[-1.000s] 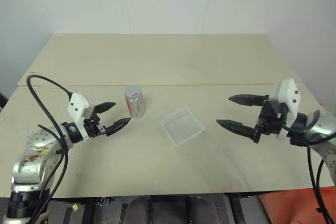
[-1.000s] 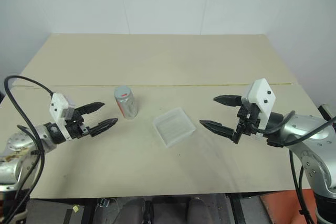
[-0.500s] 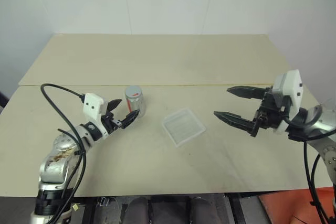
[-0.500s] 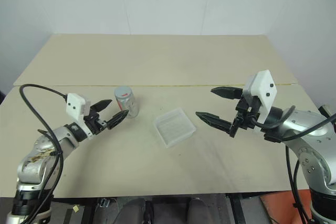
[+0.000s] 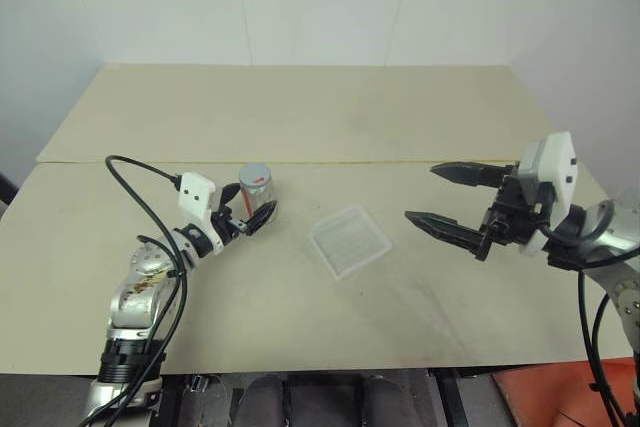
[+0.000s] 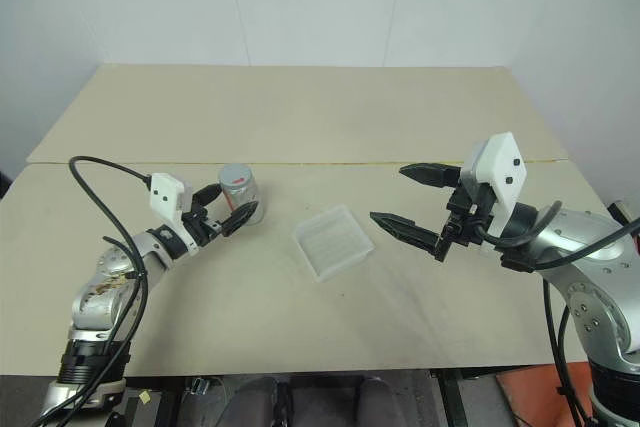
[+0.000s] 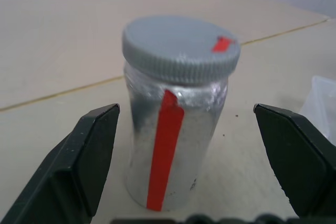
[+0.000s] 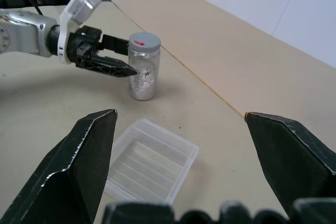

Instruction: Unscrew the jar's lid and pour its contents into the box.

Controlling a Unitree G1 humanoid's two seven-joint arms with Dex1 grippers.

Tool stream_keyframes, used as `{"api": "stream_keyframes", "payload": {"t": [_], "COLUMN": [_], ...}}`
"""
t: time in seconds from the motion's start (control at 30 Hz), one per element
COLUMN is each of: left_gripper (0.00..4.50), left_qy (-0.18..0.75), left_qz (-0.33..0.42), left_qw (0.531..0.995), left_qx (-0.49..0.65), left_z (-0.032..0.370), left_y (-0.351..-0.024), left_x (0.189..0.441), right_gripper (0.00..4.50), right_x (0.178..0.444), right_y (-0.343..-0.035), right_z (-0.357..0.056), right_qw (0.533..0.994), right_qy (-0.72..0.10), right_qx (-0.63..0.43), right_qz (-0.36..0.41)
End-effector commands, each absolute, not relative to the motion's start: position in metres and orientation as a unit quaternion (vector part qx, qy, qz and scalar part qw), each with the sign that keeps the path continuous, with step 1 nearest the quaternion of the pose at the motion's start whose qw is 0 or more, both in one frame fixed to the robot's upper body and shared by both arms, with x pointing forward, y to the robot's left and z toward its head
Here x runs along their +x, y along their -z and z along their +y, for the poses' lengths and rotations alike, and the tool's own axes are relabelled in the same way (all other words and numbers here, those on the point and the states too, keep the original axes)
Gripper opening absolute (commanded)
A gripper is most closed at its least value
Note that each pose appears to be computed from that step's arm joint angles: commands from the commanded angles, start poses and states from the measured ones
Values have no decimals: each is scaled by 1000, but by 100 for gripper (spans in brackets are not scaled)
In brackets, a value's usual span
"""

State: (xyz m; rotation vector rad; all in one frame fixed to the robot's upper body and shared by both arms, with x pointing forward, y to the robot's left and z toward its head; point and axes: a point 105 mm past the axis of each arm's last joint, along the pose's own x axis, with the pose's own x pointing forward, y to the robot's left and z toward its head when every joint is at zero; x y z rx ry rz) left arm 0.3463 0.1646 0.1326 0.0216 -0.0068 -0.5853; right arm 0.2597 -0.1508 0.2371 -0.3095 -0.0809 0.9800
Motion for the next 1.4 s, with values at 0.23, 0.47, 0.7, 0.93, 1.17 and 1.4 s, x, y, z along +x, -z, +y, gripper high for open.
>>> {"api": "stream_keyframes", "payload": {"t": [0.23,0.47,0.7,0.93,1.17,1.4], "left_gripper": [446,446,233,202,202,202], "left_qy": [293,277,277,293,387,520], "left_qz": [-43,-59,-72,-68,-96,-114], "left_qw": [955,959,958,954,913,840], "left_qx": [21,5,0,15,86,100], "left_z": [155,157,158,157,154,142], "left_y": [-140,-145,-148,-147,-191,-233], "left_x": [361,369,369,367,363,352], "right_gripper": [450,450,450,450,450,450], "right_x": [250,248,246,248,261,286], "right_y": [-250,-250,-248,-251,-267,-295], "right_z": [-146,-146,-143,-141,-125,-80], "right_qw": [864,864,861,862,850,840], "right_qy": [-472,-471,-478,-477,-495,-515], "right_qx": [-161,-161,-162,-156,-148,-114], "right_qz": [-71,-69,-64,-71,-101,-129]}}
